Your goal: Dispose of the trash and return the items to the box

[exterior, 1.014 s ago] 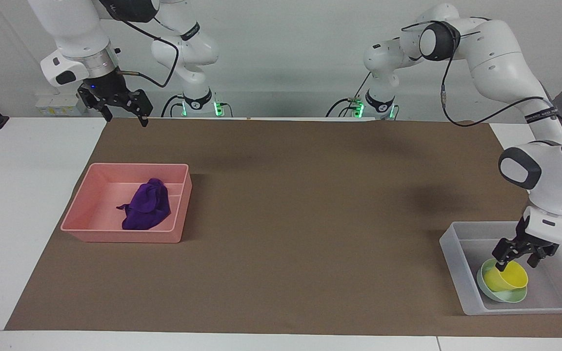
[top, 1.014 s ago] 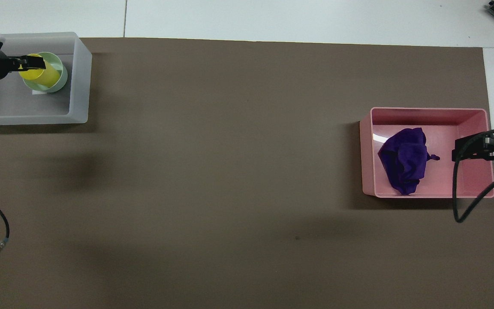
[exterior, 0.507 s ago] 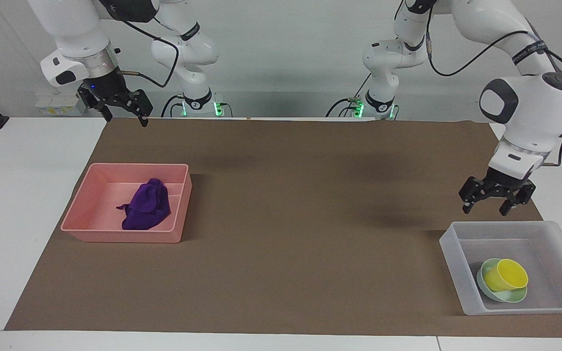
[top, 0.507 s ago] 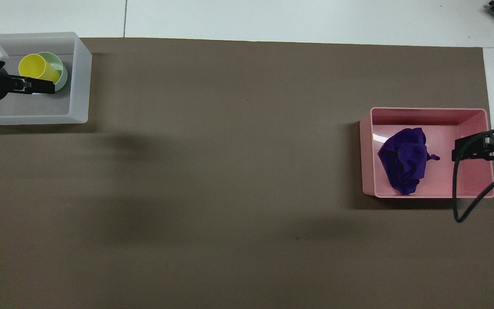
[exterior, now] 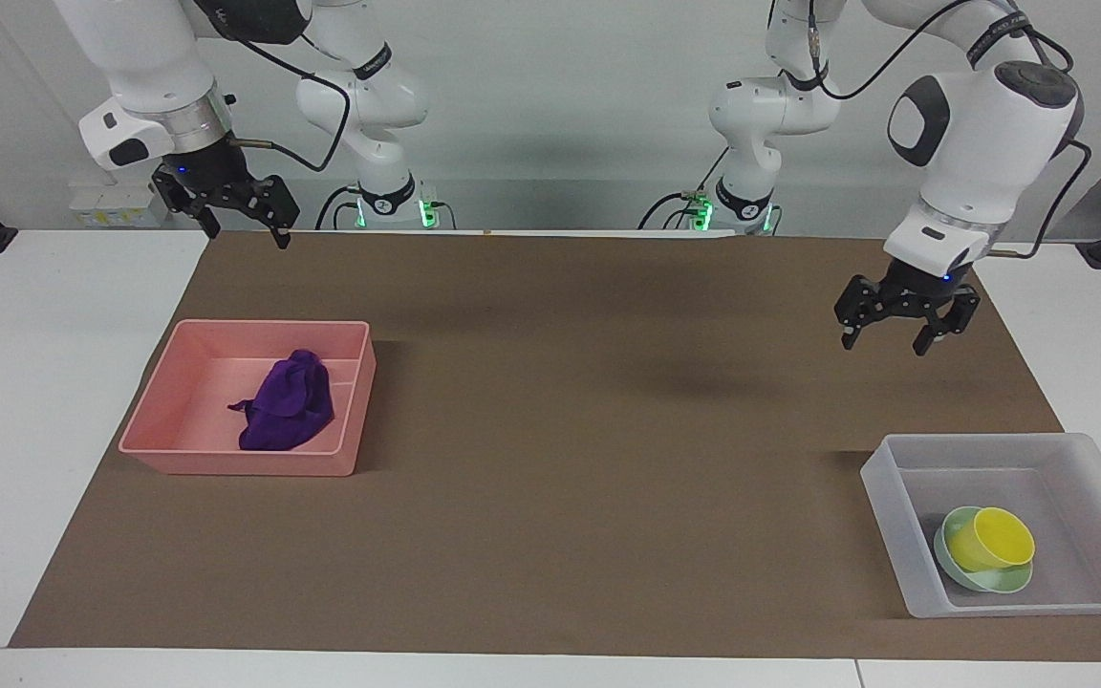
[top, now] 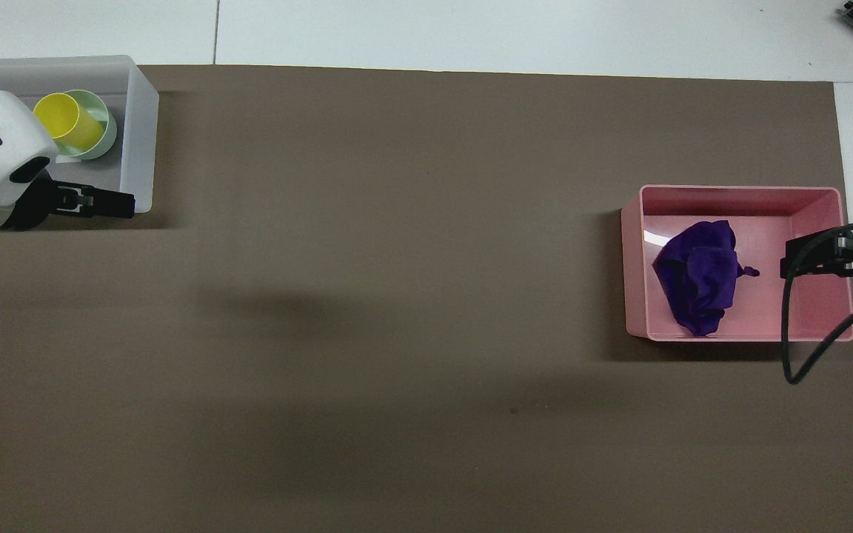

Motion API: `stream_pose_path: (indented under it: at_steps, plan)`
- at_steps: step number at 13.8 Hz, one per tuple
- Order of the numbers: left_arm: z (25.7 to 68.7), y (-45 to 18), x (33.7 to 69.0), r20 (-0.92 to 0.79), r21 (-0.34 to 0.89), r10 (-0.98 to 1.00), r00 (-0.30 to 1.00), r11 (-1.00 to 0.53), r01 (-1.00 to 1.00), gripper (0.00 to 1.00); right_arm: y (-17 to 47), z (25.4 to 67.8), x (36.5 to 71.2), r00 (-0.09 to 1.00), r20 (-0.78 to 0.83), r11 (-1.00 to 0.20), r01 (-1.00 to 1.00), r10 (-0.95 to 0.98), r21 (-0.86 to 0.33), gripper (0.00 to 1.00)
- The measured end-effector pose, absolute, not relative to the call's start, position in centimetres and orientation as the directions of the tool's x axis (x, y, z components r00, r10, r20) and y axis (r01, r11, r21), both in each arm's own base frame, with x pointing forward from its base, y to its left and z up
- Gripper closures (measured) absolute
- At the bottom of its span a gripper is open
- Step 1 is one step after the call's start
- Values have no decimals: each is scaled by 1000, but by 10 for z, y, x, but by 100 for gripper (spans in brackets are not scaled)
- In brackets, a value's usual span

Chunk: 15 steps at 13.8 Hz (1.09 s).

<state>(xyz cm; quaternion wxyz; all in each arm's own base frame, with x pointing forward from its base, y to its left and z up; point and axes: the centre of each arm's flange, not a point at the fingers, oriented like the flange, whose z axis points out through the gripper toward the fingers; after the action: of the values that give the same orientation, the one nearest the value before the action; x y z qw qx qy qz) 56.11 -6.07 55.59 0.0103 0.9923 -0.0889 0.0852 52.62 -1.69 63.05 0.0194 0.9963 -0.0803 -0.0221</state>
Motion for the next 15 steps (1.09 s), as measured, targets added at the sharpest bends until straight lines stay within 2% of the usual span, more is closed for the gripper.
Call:
stream_pose_path:
  at_steps: [2,7,15]
  plan:
    - [573,-60,550,148,6,-176,973,-984,-178,0,-17,630,526,986,-41,-986,-159,-161,42,0]
    - [626,-54,551,87,-8,-177,980,-984,-177,0,-17,630,526,986,-41,-986,-159,-161,42,0]
    - [624,-45,546,8,-3,-164,986,-987,-164,0,-17,630,526,986,-41,-986,-159,-161,42,0]
